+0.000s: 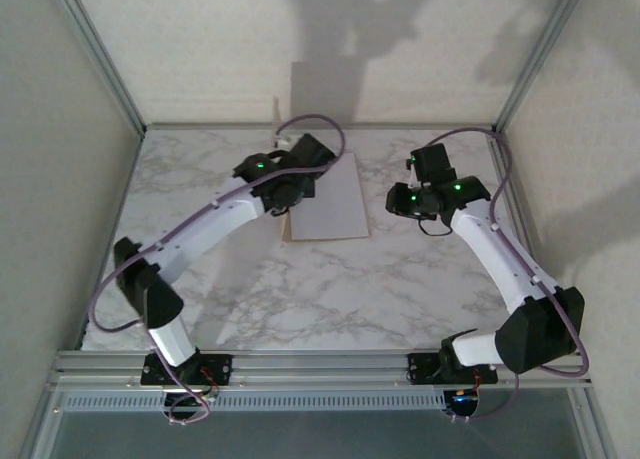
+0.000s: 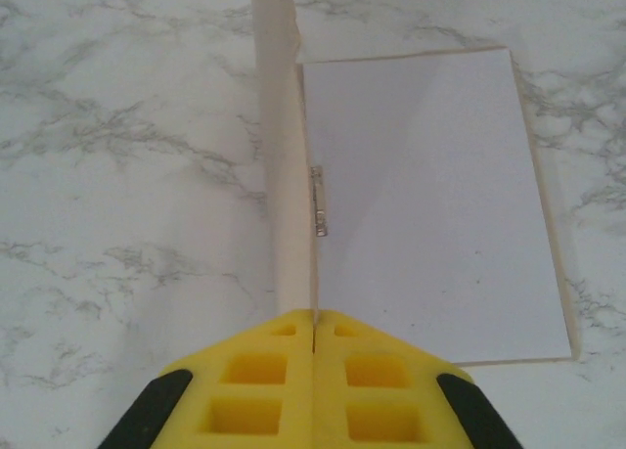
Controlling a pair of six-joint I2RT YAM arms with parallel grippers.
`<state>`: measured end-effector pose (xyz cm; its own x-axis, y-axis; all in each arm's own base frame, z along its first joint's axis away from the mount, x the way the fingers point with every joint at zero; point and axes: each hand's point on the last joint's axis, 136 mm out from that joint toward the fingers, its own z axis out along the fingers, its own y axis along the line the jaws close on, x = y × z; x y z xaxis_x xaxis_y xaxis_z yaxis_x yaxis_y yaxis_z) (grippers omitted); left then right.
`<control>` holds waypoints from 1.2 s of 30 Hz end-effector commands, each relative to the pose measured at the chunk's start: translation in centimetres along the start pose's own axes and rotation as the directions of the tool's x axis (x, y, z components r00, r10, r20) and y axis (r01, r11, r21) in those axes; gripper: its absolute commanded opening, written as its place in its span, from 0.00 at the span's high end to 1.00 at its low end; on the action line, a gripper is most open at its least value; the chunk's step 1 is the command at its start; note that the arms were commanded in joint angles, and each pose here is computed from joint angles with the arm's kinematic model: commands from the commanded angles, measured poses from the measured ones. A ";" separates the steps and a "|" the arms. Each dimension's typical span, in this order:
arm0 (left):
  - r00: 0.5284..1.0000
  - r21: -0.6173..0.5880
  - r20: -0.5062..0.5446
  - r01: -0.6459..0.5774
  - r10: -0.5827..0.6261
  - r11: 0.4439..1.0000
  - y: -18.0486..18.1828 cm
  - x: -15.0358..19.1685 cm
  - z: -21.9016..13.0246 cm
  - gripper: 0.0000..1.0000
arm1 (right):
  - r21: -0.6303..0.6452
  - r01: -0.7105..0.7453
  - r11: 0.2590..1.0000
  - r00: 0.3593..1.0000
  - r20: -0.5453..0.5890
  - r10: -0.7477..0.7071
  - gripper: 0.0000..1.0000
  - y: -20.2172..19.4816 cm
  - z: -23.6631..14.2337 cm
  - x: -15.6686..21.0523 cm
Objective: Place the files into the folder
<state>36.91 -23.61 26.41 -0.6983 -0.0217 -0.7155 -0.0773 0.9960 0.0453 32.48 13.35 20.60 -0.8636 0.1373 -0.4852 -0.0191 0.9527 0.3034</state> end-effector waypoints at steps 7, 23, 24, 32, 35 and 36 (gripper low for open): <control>0.973 -0.068 -0.056 -0.227 0.224 0.972 -8.5 4.3 1.2 0.97 | 0.019 -0.146 0.989 0.989 0.018 0.146 0.66 -3.5 -1.1 -0.1; 0.905 0.008 -0.162 -0.398 0.394 0.917 -12.9 9.0 4.4 0.96 | 0.026 -0.198 0.980 0.980 0.026 0.198 0.66 -4.4 -1.0 0.8; 0.901 0.007 -0.164 -0.406 0.401 0.914 -12.8 9.1 4.5 0.95 | 0.024 -0.200 0.979 0.980 0.024 0.200 0.66 -4.4 -1.0 0.9; 0.881 0.001 -0.170 -0.447 0.441 0.894 -11.4 10.0 4.6 0.92 | 0.035 -0.194 0.980 0.981 0.024 0.193 0.65 -4.6 -1.0 1.2; 0.897 0.042 -0.156 -0.413 0.414 0.910 -12.0 9.7 4.3 0.66 | 0.033 -0.195 0.980 0.981 0.025 0.195 0.65 -4.6 -0.9 1.2; 0.903 0.058 -0.148 -0.399 0.403 0.915 -12.3 9.5 4.1 0.60 | 0.031 -0.195 0.980 0.981 0.025 0.194 0.65 -4.6 -0.9 1.2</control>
<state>33.91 -35.36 12.58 -0.7896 0.4162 -0.4509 0.2589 0.8922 0.3701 31.23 8.90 19.03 -0.8469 0.3146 -0.4287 0.1653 0.9220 0.3501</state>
